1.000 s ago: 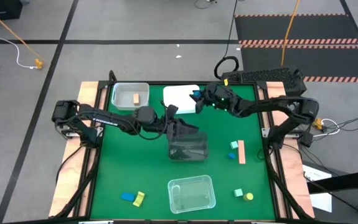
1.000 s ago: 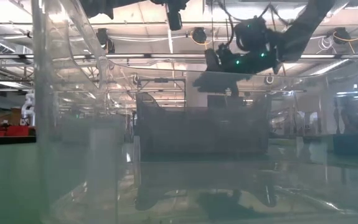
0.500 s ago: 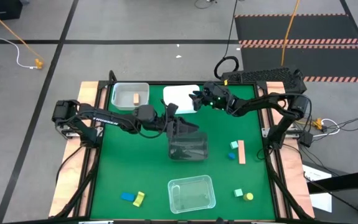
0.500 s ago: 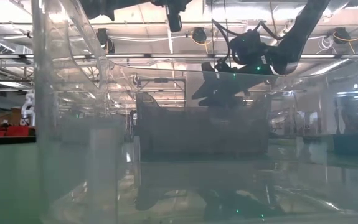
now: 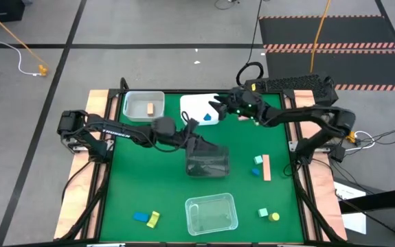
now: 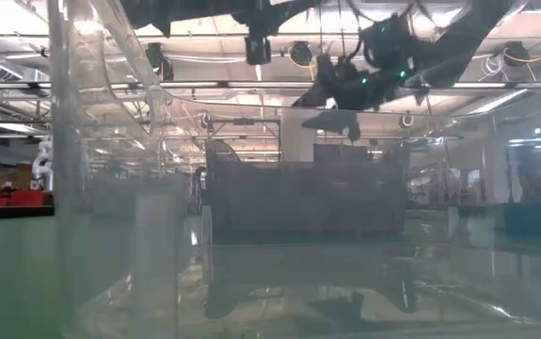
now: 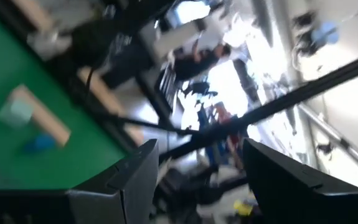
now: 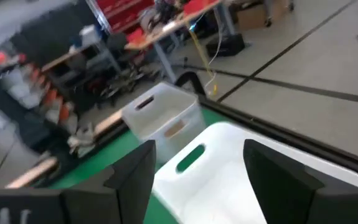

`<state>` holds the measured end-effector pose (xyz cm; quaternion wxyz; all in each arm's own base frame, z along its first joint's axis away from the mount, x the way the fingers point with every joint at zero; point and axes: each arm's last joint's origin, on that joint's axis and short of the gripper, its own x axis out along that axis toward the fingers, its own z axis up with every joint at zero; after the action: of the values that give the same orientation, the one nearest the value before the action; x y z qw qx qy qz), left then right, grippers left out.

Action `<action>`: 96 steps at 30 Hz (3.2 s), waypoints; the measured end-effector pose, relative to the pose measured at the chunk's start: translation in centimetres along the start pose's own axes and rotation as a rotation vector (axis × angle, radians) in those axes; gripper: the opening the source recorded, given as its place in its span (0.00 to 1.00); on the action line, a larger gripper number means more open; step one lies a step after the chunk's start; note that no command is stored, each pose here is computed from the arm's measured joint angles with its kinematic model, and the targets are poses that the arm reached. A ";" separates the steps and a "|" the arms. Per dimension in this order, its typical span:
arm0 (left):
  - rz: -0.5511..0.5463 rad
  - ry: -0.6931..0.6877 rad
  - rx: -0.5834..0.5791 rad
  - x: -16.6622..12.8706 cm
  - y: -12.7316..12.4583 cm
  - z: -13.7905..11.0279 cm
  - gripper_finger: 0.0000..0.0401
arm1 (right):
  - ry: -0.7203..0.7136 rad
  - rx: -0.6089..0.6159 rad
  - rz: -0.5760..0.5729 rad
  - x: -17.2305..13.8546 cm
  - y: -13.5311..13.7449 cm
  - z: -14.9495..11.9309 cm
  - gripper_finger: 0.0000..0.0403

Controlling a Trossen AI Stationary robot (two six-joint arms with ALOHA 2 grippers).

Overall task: Sort & place blocks by color
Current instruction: Put the left light green block into the black bin

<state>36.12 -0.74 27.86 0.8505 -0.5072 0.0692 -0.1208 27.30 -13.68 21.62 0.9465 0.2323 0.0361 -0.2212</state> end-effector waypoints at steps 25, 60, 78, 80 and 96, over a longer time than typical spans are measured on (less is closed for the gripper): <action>0.425 0.721 -0.595 -1.0 -2.8 -15.7 0.58 | 0.188 -0.262 0.034 -8.4 5.3 1.6 0.58; 1.301 0.577 -0.705 -4.9 2.3 -25.3 0.58 | 0.254 -0.314 0.016 -8.5 4.2 -0.6 0.58; 1.238 0.502 -0.667 -5.1 1.1 -23.6 0.33 | 0.249 -0.238 0.008 -8.5 4.2 -0.5 0.57; 1.198 0.452 -0.646 -5.3 0.3 -22.6 0.33 | 0.248 -0.205 0.006 -8.5 4.2 -0.5 0.57; 0.889 -0.172 -0.222 -7.7 -4.0 -9.8 0.33 | 0.179 0.018 0.168 -8.3 5.3 0.5 0.57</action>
<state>25.77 -8.77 26.67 0.7632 -0.5244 0.2215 0.3059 22.11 -6.34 25.72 0.9525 0.2619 0.0990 -0.1200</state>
